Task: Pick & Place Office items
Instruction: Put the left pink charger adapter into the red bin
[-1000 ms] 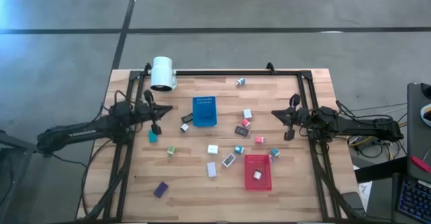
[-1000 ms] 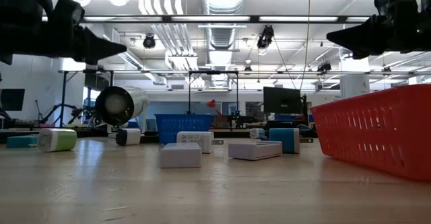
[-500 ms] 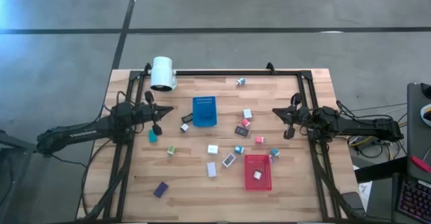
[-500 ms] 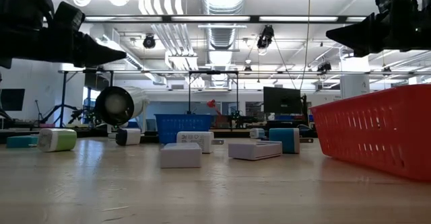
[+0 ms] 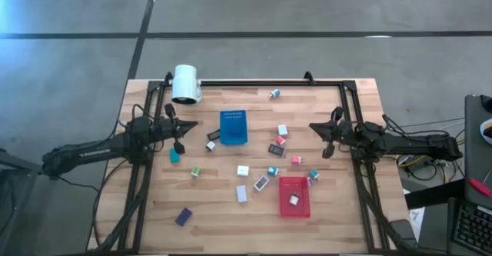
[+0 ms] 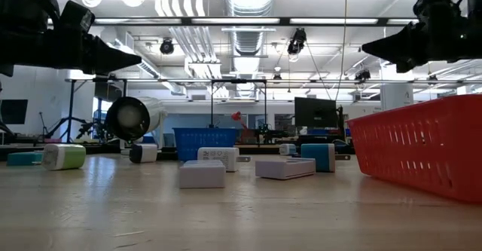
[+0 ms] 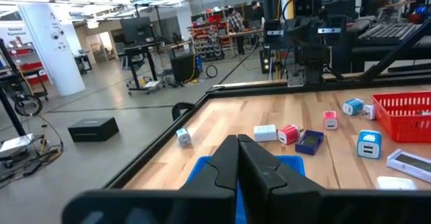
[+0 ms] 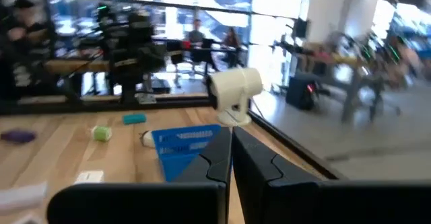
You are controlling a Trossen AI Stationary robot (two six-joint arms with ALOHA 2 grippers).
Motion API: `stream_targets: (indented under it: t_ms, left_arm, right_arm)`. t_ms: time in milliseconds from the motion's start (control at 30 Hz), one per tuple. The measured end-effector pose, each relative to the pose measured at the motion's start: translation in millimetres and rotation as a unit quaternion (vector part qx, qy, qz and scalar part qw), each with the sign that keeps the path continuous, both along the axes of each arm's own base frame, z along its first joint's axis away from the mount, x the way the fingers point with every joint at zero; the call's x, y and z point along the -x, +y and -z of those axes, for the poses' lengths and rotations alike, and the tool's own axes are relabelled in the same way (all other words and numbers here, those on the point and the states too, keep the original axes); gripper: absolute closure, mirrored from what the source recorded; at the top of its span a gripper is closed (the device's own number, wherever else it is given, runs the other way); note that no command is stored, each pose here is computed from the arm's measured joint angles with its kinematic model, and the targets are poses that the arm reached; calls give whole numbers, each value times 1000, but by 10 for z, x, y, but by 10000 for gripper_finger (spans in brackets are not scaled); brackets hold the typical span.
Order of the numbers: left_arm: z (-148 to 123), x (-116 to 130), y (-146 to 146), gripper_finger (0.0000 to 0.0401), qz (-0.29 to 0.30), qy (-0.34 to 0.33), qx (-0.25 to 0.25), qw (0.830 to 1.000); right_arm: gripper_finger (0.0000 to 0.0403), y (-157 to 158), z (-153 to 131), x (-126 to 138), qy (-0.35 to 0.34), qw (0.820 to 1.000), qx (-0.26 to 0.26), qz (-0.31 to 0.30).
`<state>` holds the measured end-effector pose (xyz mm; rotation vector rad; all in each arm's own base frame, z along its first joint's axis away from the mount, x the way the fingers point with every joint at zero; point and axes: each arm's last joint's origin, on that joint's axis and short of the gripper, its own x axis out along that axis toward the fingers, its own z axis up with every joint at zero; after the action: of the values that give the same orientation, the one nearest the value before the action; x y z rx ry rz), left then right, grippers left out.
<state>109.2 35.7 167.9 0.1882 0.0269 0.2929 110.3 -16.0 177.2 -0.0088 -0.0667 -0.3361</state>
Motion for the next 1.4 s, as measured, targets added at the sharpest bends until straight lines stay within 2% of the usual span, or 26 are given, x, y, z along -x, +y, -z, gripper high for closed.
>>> stream_targets:
  t_ms: [100,267,367,433,500,667,800,933,1033,1167,1300,1400]
  left_arm:
    - [0,0,0,393,0,-1,3,1000]
    - [1,0,0,393,0,-4,15,1000]
    - [1,0,0,393,0,-4,16,1000]
    - [2,0,0,392,0,-4,16,1000]
    - [6,0,0,391,0,-1,14,1000]
    - [7,-1,0,391,0,1,10,1000]
    - [14,-1,0,393,0,4,11,1000]
    - [21,-1,0,392,0,8,12,1000]
    - [21,-1,0,393,0,9,7,1000]
    - [21,-1,0,393,0,9,6,1000]
    - [23,-1,0,392,0,10,7,1000]
    - [30,-1,0,394,0,14,8,1000]
  right_arm:
    - [394,-15,-41,-20,-6,999,-36,22]
    - [394,-23,-219,-113,4,997,-72,23]
    - [394,-36,-305,-202,57,990,-123,33]
    - [394,-58,-373,-253,111,979,-165,53]
    - [394,-77,-464,-307,160,967,-184,70]
    - [394,-115,-611,-526,253,951,-159,81]
    - [394,-126,-690,-752,320,941,-100,40]
    - [394,-133,-719,-978,411,911,-12,-23]
    - [393,-162,-731,-1147,477,877,35,-47]
    - [370,-210,-771,-1394,542,836,59,-69]
    - [321,-236,-732,-1618,604,787,69,-108]
    - [276,-240,-720,-1797,622,766,67,-149]
